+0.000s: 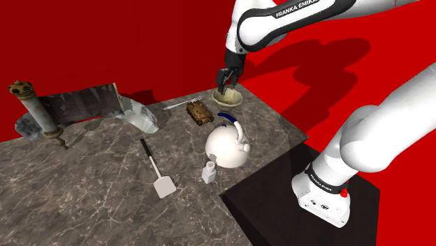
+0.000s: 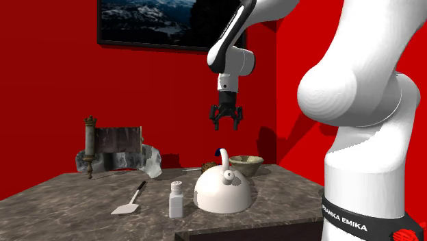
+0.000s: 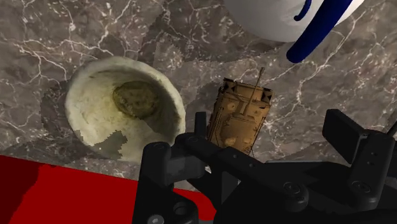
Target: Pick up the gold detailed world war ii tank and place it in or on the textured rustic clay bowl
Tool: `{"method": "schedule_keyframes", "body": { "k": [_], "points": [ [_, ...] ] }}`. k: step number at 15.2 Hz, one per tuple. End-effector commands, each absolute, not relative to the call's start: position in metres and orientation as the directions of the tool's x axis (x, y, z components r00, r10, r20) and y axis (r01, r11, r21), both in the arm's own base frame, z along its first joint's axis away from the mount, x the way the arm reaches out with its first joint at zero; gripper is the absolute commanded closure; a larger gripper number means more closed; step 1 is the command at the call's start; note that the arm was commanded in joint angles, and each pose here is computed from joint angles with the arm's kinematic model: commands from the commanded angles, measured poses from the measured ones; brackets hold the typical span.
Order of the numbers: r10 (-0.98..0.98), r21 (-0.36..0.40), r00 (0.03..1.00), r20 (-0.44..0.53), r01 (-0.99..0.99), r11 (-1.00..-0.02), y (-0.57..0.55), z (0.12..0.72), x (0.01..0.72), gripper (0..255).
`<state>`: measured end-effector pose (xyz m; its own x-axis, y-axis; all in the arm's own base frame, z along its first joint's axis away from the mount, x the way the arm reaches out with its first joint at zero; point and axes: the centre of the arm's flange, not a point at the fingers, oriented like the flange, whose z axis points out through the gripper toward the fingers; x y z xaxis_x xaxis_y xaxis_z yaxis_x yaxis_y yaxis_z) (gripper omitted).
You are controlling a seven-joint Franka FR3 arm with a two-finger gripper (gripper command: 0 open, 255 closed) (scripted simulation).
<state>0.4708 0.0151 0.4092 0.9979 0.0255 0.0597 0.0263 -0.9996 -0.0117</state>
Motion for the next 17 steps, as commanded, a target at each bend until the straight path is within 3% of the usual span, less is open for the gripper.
{"method": "schedule_keyframes", "body": {
  "k": [1,11,17],
  "points": [
    [0.036,-0.009,0.997,0.064,0.036,-0.999,0.019,0.386,0.489,0],
    [0.084,0.009,0.993,0.081,0.083,-0.996,0.033,0.288,0.574,0],
    [0.086,0.010,0.993,0.081,0.085,-0.996,0.033,0.258,0.579,0]
  ]
}}
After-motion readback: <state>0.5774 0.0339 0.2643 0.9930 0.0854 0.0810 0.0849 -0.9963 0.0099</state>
